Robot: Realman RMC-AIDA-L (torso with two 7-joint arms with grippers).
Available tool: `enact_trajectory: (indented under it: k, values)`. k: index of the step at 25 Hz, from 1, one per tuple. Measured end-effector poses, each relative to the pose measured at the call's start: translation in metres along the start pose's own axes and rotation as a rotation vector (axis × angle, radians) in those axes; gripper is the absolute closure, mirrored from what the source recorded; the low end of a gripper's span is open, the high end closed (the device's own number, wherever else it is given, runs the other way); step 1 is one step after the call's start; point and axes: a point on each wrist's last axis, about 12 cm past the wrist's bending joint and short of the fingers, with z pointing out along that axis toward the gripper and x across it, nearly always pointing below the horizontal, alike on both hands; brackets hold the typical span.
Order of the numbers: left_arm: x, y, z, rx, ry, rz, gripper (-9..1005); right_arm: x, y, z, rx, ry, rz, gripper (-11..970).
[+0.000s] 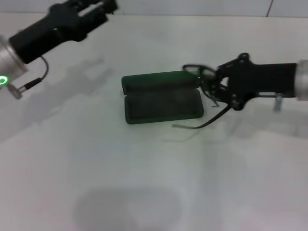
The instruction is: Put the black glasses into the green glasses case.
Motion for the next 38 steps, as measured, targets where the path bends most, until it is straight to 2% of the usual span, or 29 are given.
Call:
enact_trajectory:
  k: [5, 7, 9, 12, 15, 19, 21, 23, 24, 28, 32, 38]
  values:
    - [0.0, 0.007, -0.009, -0.069, -0.018, -0.01, 408, -0.02, 0.011, 0.029, 0.09, 0.133, -0.196, 851]
    - [0.001, 0.007, -0.01, -0.075, -0.02, -0.015, 408, -0.023, 0.016, 0.036, 0.107, 0.152, -0.223, 850]
    - [0.002, 0.006, -0.01, -0.072, -0.016, -0.016, 408, -0.024, 0.016, 0.037, 0.117, 0.147, -0.204, 850]
    - [0.005, 0.005, -0.009, -0.061, 0.005, -0.017, 407, -0.026, 0.007, 0.026, 0.143, 0.103, -0.118, 850]
    - [0.009, 0.003, -0.006, -0.033, 0.064, -0.011, 408, -0.025, -0.006, 0.0, 0.152, -0.003, 0.021, 850]
    - [0.02, -0.004, 0.004, 0.05, 0.191, 0.014, 409, -0.012, -0.022, -0.046, 0.149, -0.271, 0.278, 850]
    - [0.025, -0.01, 0.01, 0.096, 0.238, 0.029, 409, -0.002, -0.029, -0.063, 0.155, -0.403, 0.394, 849]
    - [0.032, -0.017, 0.018, 0.143, 0.273, 0.043, 409, 0.007, -0.031, -0.07, 0.154, -0.47, 0.475, 849]
    - [0.035, -0.021, 0.023, 0.169, 0.288, 0.048, 409, 0.013, -0.031, -0.071, 0.15, -0.498, 0.522, 849]
    - [0.045, -0.042, 0.046, 0.314, 0.346, 0.05, 409, 0.022, -0.027, -0.06, 0.162, -0.501, 0.597, 849]
    - [0.047, -0.062, 0.066, 0.465, 0.358, 0.03, 408, 0.024, -0.02, -0.044, 0.155, -0.475, 0.618, 849]
    - [0.037, -0.079, 0.077, 0.617, 0.309, 0.014, 408, 0.024, -0.017, -0.025, 0.112, -0.389, 0.615, 848]
